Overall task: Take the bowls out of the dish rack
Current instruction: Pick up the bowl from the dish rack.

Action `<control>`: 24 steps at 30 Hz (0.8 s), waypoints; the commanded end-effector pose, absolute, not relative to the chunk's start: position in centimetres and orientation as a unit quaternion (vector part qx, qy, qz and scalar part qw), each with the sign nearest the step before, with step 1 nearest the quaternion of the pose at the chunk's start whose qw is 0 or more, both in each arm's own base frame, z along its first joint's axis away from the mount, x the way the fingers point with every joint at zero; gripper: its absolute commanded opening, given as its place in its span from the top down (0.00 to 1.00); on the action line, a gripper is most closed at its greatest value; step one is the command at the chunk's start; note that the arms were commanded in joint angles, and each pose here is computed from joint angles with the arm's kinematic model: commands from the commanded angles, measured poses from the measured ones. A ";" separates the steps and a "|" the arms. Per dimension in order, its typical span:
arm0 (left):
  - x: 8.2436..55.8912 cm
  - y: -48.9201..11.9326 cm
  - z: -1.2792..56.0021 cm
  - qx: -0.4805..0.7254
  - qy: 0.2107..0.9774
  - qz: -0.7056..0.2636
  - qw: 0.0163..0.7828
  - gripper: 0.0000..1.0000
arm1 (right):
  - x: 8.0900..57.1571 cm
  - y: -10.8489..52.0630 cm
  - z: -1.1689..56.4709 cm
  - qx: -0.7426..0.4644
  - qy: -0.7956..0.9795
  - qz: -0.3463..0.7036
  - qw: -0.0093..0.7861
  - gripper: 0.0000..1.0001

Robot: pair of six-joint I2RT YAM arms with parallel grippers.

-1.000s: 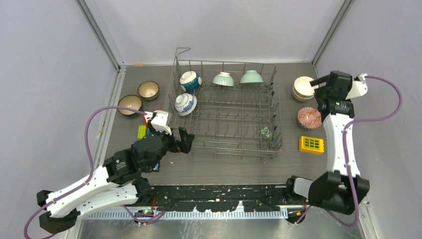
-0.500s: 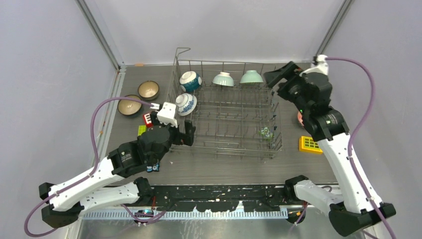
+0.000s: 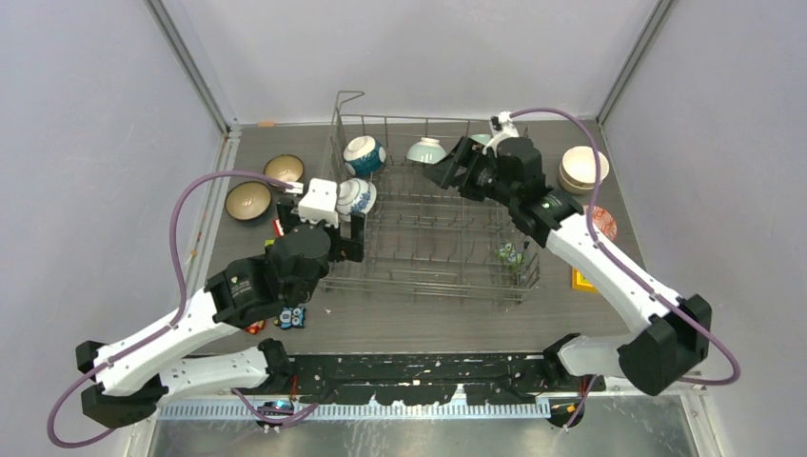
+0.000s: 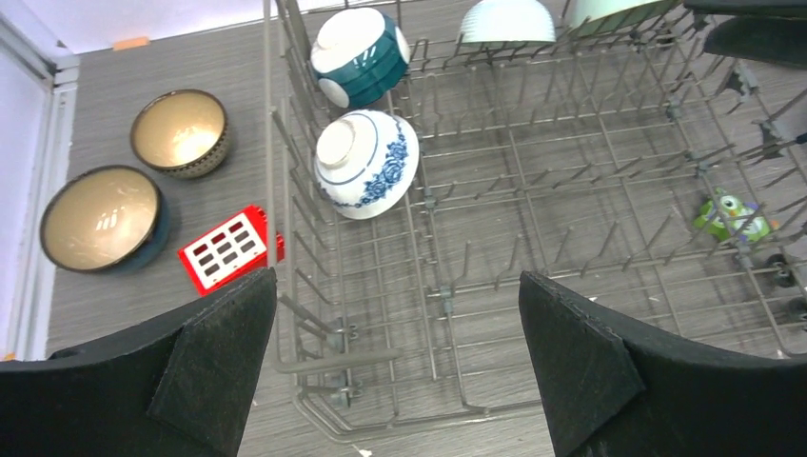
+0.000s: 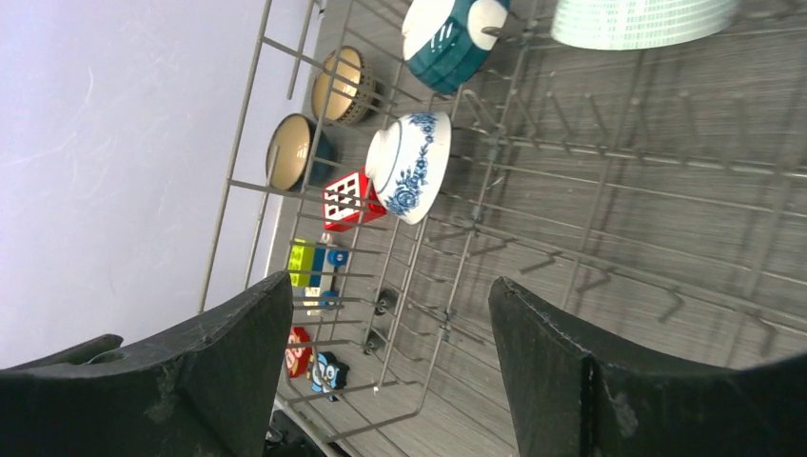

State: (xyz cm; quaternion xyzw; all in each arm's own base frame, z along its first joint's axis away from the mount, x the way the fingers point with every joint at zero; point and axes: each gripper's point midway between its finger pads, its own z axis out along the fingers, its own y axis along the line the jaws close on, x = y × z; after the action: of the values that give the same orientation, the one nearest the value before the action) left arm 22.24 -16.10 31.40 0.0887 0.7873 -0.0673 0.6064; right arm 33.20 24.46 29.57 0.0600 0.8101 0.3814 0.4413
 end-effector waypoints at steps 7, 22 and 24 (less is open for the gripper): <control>22.1 -12.6 31.5 0.069 0.785 -0.015 0.616 0.00 | 35.5 34.1 32.0 0.020 0.772 0.483 0.412 0.22; 20.9 -11.2 28.3 0.061 0.795 -0.026 0.602 0.05 | 39.7 39.9 26.0 -0.005 0.834 0.409 0.371 0.24; 20.9 -11.2 28.1 0.063 0.796 -0.025 0.601 0.06 | 39.9 40.1 25.1 -0.009 0.841 0.398 0.365 0.24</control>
State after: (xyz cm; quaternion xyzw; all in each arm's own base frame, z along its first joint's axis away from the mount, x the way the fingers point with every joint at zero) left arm 20.86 -11.47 28.21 0.0772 0.7970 -0.0203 0.5986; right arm 39.24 39.97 24.03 0.0106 0.8401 0.4153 0.3487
